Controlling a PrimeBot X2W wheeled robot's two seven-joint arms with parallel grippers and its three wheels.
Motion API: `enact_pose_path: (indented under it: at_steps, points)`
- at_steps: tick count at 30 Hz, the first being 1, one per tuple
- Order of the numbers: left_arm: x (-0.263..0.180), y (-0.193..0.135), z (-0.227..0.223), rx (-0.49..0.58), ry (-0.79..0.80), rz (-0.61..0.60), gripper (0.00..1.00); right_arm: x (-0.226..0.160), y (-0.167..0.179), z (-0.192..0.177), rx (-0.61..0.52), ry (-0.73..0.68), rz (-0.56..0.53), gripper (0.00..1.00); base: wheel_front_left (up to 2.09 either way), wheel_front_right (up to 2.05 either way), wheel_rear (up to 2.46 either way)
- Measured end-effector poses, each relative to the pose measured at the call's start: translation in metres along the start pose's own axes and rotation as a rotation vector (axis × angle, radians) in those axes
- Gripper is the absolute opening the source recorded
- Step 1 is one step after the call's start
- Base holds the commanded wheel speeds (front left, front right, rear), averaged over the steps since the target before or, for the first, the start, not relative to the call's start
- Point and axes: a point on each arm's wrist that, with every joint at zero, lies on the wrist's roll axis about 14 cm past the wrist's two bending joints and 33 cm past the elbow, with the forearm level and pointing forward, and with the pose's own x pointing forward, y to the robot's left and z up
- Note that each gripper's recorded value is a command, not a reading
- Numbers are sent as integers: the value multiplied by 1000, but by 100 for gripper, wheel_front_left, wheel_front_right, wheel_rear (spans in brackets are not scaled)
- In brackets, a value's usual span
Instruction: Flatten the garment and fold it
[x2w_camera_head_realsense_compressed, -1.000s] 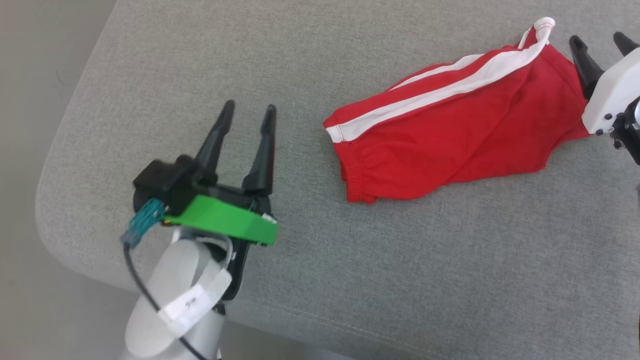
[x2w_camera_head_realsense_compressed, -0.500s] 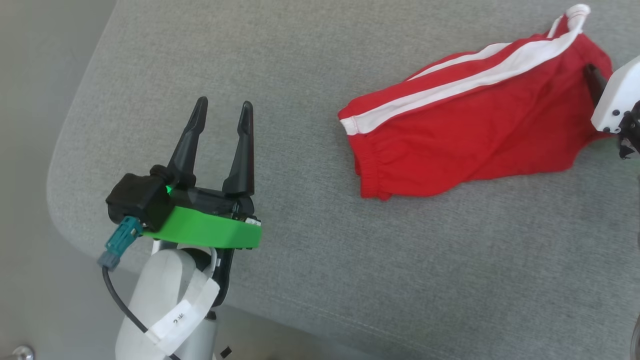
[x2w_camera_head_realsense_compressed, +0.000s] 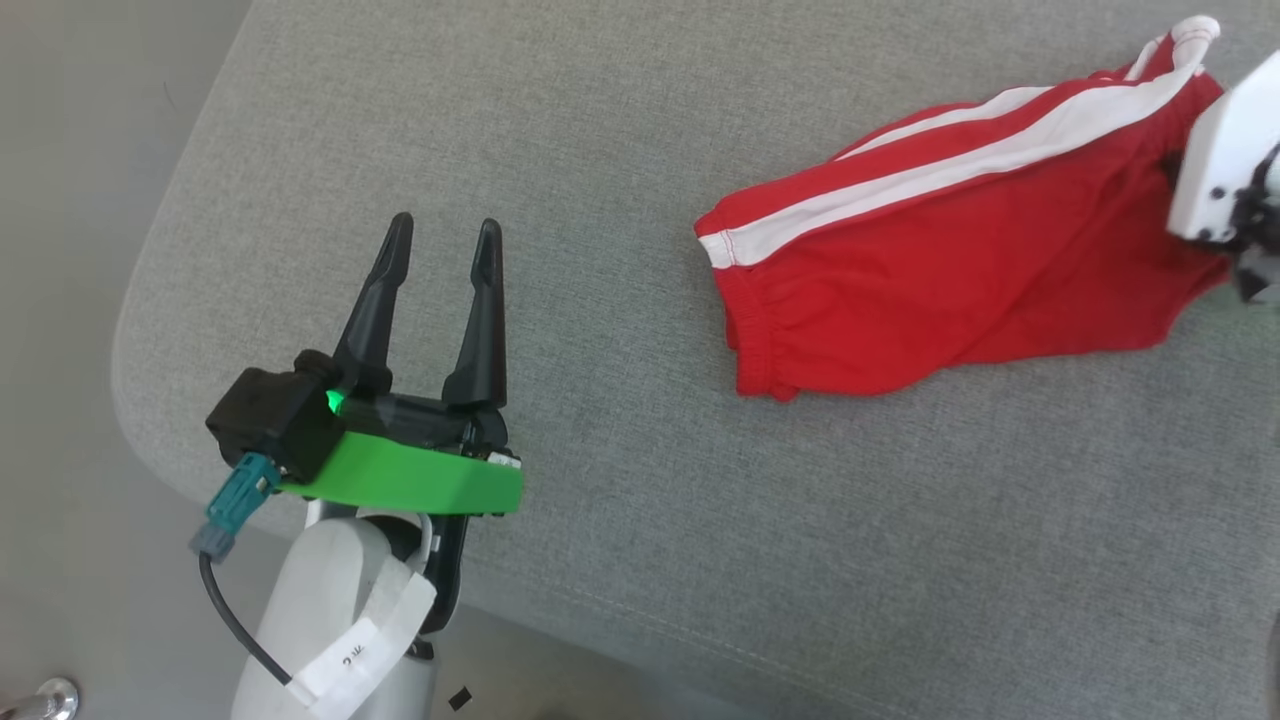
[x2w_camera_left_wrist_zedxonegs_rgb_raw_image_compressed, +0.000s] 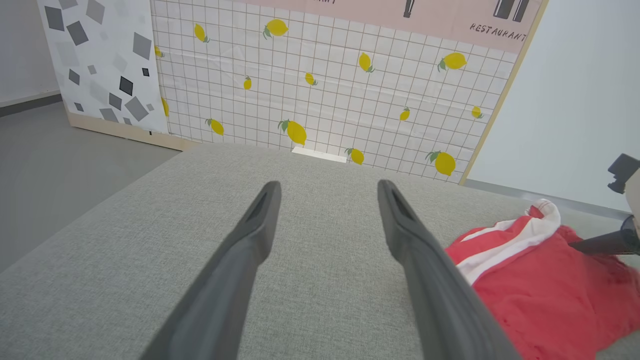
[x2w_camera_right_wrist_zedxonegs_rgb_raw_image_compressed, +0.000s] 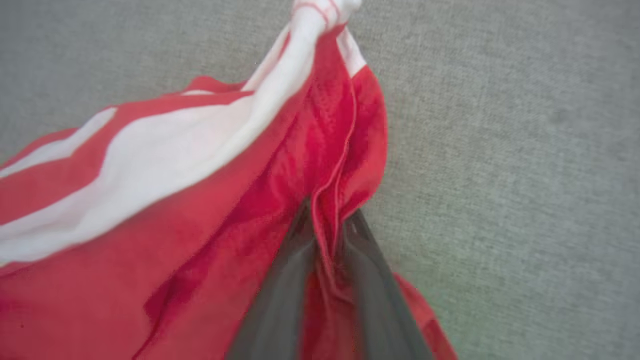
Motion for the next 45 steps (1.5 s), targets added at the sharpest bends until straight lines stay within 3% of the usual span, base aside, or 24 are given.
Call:
enact_pose_path:
  at_steps: [6,12,22,28,32,36,45]
  points:
    - [-1,-5,3,-9,-8,-12,100,-12,1,-2,33,-88,33,0,0,0,0]
    - [-5,-12,5,-21,-10,-29,100,-42,-26,-3,99,-246,-4,0,0,0,0]
    - [-8,-36,-2,-31,6,-97,100,-107,-103,-37,161,-356,-202,0,0,0,0]
    - [-6,-51,0,-49,-3,-140,100,-145,-128,-44,90,-398,-335,0,0,0,0]
    - [-7,-55,1,-53,-4,-152,100,-159,-110,-26,-27,-452,-336,0,0,0,0]
    - [-10,-56,2,-51,-1,-154,100,-164,-68,-5,-181,-480,-273,0,0,0,0]
    - [-16,-50,5,-45,-2,-137,100,-144,51,-13,-526,-387,-30,0,0,0,0]
